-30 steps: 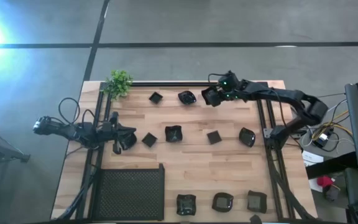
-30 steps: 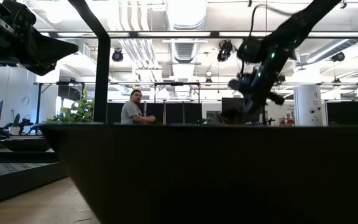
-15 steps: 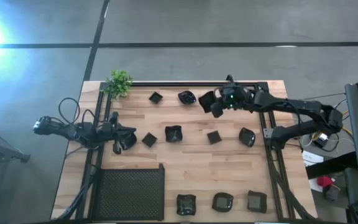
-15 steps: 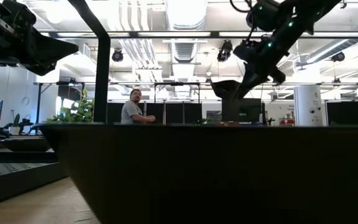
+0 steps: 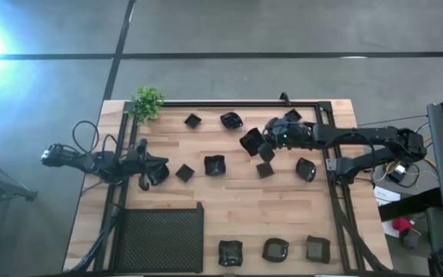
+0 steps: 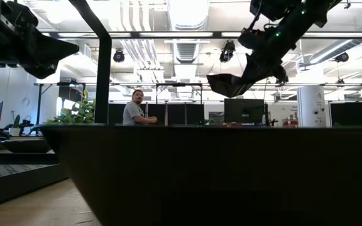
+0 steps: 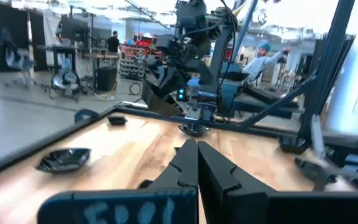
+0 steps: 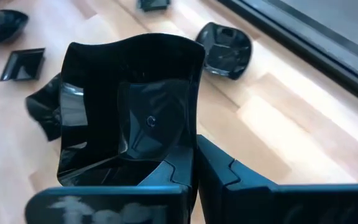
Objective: Pick & Place Mini shaped plates
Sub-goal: Put the distorted square plate on the shelf
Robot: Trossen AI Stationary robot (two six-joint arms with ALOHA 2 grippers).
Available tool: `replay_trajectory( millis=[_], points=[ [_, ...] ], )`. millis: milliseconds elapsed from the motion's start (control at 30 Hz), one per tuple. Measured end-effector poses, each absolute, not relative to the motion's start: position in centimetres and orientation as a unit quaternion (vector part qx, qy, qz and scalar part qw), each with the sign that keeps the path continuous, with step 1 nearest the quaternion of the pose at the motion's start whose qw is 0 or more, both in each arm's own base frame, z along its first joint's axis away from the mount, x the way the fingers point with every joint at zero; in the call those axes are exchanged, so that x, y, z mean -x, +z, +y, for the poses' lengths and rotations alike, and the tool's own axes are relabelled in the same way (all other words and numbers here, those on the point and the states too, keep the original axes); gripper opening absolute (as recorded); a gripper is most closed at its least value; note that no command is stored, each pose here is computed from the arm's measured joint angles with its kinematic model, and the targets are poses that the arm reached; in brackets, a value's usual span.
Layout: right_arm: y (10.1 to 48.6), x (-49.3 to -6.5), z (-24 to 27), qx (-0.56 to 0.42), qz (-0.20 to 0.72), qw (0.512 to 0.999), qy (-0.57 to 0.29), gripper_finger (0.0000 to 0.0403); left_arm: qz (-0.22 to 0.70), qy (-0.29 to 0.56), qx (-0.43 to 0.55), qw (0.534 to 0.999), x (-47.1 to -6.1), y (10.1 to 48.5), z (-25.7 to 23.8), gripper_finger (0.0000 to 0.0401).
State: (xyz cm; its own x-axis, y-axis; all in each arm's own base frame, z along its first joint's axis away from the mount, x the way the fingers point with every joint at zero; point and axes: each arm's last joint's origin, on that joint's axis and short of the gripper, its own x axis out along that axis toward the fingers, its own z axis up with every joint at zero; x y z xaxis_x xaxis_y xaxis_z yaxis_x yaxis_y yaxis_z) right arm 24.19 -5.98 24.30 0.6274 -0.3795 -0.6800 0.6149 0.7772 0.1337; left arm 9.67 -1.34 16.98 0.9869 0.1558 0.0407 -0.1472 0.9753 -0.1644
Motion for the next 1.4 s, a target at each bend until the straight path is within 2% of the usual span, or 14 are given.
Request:
replay_trajectory(
  millis=[100, 300, 567, 767, 1200, 1400],
  points=[
    [24.3, -24.3, -5.4, -0.179, 0.329, 0.887, -0.272, 0.0008, -0.032, 0.075, 0.11, 0.991, -9.7, 17.0, -1.3, 0.0],
    [24.3, -24.5, -4.7, -0.184, 0.326, 0.889, -0.265, 0.0008, -0.044, 0.082, 0.088, 0.992, -9.6, 17.6, -1.3, 0.0],
    [24.4, -24.5, -4.8, -0.154, 0.319, 0.886, -0.299, 0.0008, -0.065, 0.094, 0.083, 0.99, -9.3, 19.8, -1.1, 0.0],
    [24.6, -24.6, -4.9, -0.135, 0.306, 0.89, -0.311, 0.0008, -0.031, 0.127, 0.048, 0.99, -10.3, 21.5, -1.2, 0.0],
    [24.8, -26.2, -5.2, -0.109, 0.259, 0.913, -0.295, 0.0008, 0.076, 0.156, -0.049, 0.984, -16.5, 26.9, -2.7, 0.0],
    [25.0, -26.3, -5.2, -0.1, 0.252, 0.918, -0.291, 0.0008, 0.114, 0.198, -0.08, 0.97, -19.7, 29.0, -3.3, 0.0006]
  ],
)
